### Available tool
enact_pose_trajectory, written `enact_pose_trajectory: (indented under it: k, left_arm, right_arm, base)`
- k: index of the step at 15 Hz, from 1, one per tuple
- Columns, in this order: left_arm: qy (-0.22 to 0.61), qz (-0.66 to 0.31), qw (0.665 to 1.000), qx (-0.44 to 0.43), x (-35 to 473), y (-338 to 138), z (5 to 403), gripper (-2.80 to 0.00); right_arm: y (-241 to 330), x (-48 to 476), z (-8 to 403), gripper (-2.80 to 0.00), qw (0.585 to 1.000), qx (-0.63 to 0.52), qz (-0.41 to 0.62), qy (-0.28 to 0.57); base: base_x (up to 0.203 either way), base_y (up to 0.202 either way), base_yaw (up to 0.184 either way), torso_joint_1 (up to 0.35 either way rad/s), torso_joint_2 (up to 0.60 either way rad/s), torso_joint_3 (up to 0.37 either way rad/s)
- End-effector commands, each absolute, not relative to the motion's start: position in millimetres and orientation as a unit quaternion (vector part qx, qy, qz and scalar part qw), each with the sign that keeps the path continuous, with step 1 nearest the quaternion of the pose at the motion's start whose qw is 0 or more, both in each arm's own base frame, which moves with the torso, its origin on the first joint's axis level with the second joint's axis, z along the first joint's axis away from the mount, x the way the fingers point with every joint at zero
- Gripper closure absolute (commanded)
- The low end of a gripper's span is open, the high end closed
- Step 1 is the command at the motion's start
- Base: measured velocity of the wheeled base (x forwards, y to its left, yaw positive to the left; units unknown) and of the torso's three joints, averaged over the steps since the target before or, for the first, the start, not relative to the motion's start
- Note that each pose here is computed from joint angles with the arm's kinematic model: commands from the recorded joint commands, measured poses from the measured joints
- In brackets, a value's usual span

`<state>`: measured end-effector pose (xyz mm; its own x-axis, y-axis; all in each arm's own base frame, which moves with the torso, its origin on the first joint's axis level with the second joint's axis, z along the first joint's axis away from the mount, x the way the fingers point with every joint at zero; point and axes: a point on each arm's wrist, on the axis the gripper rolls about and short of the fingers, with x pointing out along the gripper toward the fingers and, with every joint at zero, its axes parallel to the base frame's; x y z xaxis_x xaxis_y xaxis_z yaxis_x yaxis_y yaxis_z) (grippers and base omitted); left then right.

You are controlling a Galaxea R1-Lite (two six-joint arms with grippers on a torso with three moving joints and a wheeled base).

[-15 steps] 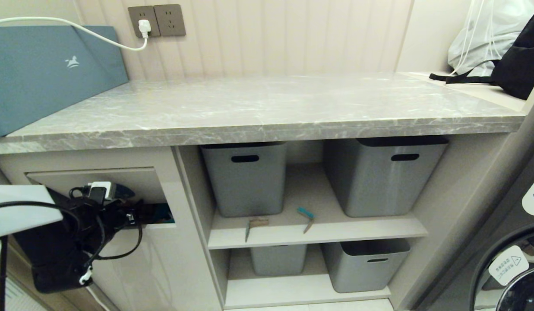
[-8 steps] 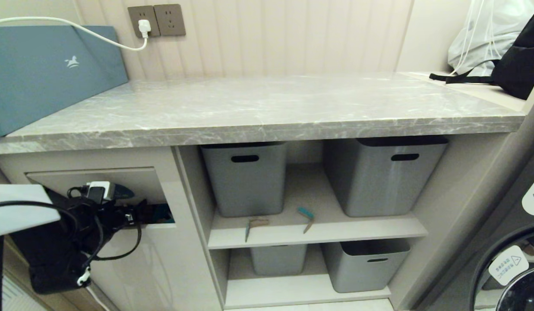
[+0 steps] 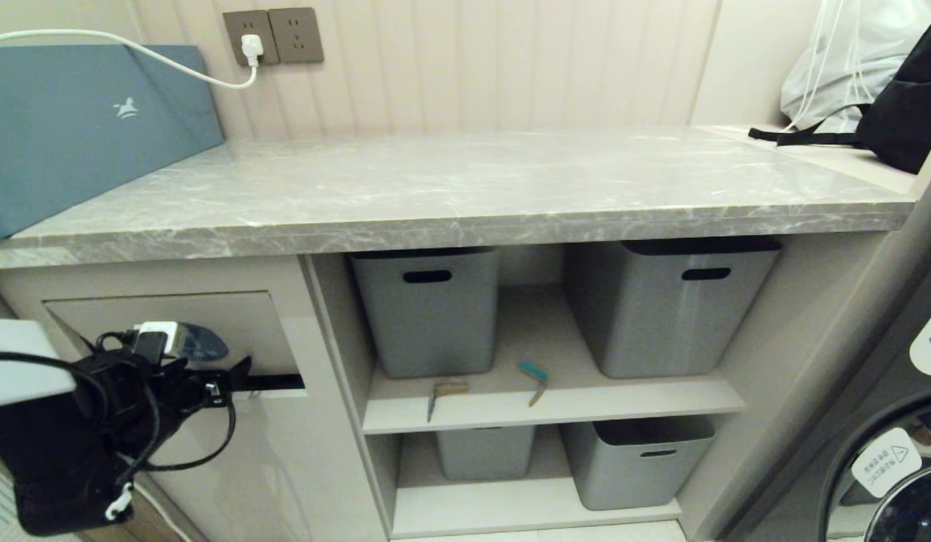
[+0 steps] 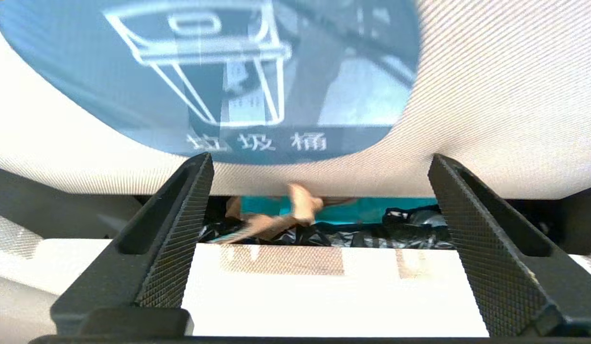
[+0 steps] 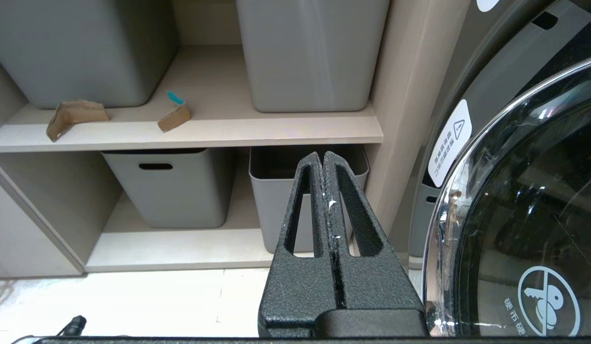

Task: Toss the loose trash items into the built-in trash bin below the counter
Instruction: Put the garbage in the trash can, then pick up the garbage

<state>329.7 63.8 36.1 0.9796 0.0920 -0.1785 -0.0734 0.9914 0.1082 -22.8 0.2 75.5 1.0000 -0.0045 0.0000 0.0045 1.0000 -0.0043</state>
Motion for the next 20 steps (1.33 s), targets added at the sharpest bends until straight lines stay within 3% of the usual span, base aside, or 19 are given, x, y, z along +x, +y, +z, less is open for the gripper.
enact_pose_trajectory:
  k: [1,9,10,11,20]
  left_arm:
    - [0.081,0.043,0.994,0.053,327.5,64.0,43.3,-2.80]
    - [0.072,0.048,0.995,0.054,321.0,65.1,53.2,-2.80]
    - [0.066,0.049,0.995,0.055,312.6,63.6,62.0,-1.85]
    - [0.065,0.049,0.995,0.055,304.3,62.0,67.6,0.00]
    - [0.047,0.040,0.997,0.055,235.7,44.3,104.0,0.00]
  right_arm:
    - [0.2,-22.8,75.5,0.00,1.000,-0.002,-0.002,0.000]
    - [0.2,-22.8,75.5,0.00,1.000,-0.002,-0.002,0.000]
    - [0.2,-22.8,75.5,0.00,1.000,-0.002,-0.002,0.000]
    - [0.2,-22.8,75.5,0.00,1.000,-0.002,-0.002,0.000]
    - [0.2,-22.8,75.5,0.00,1.000,-0.002,-0.002,0.000]
  base:
    - [0.000,0.000,0.000,0.000,0.00,0.000]
    - [0.000,0.000,0.000,0.000,0.00,0.000]
    - [0.000,0.000,0.000,0.000,0.00,0.000]
    - [0.000,0.000,0.000,0.000,0.00,0.000]
    - [0.000,0.000,0.000,0.000,0.00,0.000]
